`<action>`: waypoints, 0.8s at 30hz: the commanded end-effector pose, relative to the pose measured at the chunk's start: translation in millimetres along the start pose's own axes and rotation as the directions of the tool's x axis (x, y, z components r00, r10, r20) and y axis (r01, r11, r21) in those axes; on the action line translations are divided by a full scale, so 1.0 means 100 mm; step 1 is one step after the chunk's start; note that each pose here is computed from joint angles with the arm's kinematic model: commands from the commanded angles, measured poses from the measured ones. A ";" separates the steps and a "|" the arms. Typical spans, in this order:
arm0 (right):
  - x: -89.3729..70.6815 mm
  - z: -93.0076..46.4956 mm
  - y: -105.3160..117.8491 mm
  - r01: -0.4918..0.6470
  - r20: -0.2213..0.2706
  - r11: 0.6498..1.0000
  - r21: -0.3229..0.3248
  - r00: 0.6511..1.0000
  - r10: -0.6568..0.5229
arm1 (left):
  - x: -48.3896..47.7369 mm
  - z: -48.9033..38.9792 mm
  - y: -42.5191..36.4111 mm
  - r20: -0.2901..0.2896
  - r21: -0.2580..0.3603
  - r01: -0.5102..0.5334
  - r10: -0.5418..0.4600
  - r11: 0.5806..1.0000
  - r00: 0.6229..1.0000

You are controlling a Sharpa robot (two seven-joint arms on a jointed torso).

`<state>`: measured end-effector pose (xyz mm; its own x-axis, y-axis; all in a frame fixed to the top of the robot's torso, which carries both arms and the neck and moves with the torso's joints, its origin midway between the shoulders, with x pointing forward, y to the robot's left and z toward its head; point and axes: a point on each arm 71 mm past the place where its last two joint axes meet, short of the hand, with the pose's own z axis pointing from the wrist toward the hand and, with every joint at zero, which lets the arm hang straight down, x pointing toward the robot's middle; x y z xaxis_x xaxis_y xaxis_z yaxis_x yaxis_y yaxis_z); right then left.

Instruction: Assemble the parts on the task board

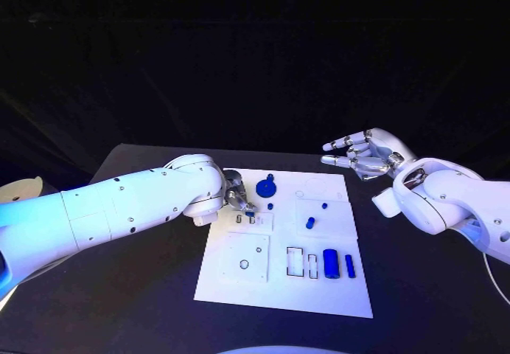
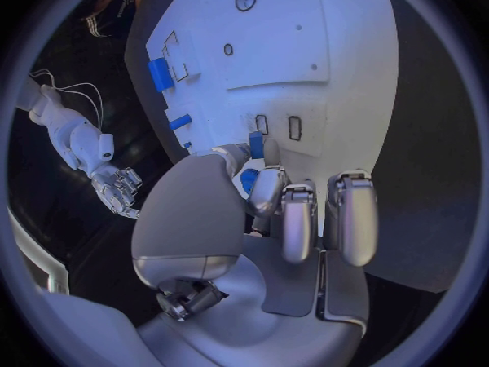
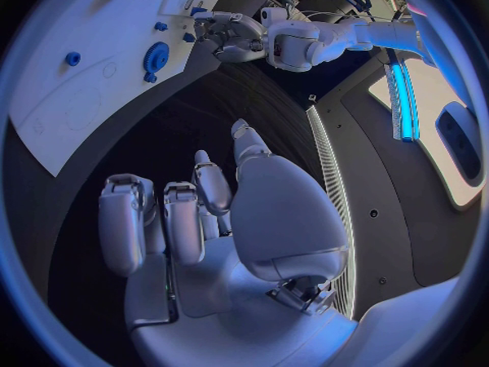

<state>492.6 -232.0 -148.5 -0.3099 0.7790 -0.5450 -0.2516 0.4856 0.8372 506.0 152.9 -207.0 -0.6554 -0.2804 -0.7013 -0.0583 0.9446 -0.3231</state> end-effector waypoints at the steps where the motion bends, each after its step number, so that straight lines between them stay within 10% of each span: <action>1: 0.02 0.00 0.00 -0.001 -0.016 1.000 -0.007 1.000 0.001 | -0.021 0.003 -0.035 0.058 0.020 -0.047 0.046 0.999 0.997; 24: 0.03 0.00 0.00 -0.003 -0.023 1.000 -0.007 1.000 0.002 | 0.104 0.035 -0.060 -0.047 0.005 -0.124 0.125 0.992 0.991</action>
<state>492.4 -231.1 -149.4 -0.3153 0.7775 -0.5440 -0.2510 0.4845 0.8380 503.7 145.1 -213.1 -0.6737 -0.1831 -0.7160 0.0087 0.9668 -0.2554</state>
